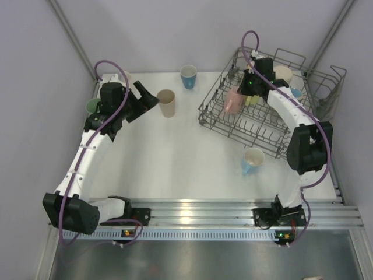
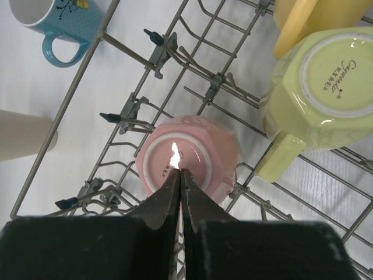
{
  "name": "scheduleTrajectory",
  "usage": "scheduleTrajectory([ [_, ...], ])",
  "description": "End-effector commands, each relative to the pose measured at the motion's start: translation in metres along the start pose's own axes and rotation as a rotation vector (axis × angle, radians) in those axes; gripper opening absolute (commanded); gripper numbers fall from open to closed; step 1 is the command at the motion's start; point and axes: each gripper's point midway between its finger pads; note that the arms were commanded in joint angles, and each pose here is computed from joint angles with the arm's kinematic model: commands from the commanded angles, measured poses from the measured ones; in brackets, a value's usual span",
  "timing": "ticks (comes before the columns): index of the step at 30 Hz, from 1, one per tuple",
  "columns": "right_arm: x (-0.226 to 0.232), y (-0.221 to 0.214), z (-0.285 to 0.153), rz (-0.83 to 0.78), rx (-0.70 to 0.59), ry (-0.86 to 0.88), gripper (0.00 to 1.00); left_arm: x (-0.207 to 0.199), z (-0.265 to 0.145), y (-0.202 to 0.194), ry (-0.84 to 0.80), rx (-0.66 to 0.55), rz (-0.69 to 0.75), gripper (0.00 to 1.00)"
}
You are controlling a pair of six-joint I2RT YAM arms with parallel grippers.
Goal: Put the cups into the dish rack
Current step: Place the cup upside down on the dish rack
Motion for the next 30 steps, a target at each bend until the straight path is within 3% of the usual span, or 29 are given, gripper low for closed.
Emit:
scheduleTrajectory([
  [1, 0.014, 0.023, -0.023, -0.028, -0.061, 0.016, 0.00, -0.001, -0.004, 0.004, -0.008, -0.023, 0.013, 0.98],
  [8, 0.019, 0.053, -0.036, -0.040, -0.100, -0.009, 0.14, -0.002, -0.006, 0.007, -0.010, -0.033, 0.033, 0.98],
  [19, 0.033, 0.076, -0.088, -0.032, -0.173, 0.024, 0.22, -0.005, -0.003, 0.022, -0.008, -0.059, 0.137, 0.96],
  [22, 0.044, 0.070, -0.115, -0.019, -0.202, 0.082, 0.35, -0.006, 0.002, 0.028, -0.001, -0.062, 0.171, 0.95],
  [25, 0.055, 0.055, -0.140, -0.027, -0.213, 0.133, 0.56, -0.003, 0.006, 0.040, 0.030, -0.087, 0.196, 0.95],
  [26, 0.055, 0.038, -0.139, -0.015, -0.184, 0.143, 0.72, 0.000, 0.013, 0.039, 0.047, -0.076, 0.202, 0.95],
  [29, 0.064, 0.023, -0.158, -0.008, -0.205, 0.204, 0.99, 0.005, 0.025, 0.050, 0.084, -0.083, 0.216, 0.94],
  [30, 0.067, 0.023, -0.169, -0.010, -0.225, 0.225, 0.99, 0.009, 0.029, 0.052, 0.108, -0.084, 0.222, 0.94],
])
Point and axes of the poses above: each gripper's point midway between its finger pads, its own z axis out along the fingers, its own x axis along the line the jaws close on, y = z × x, and after that the axes turned 2 degrees about z, right-handed
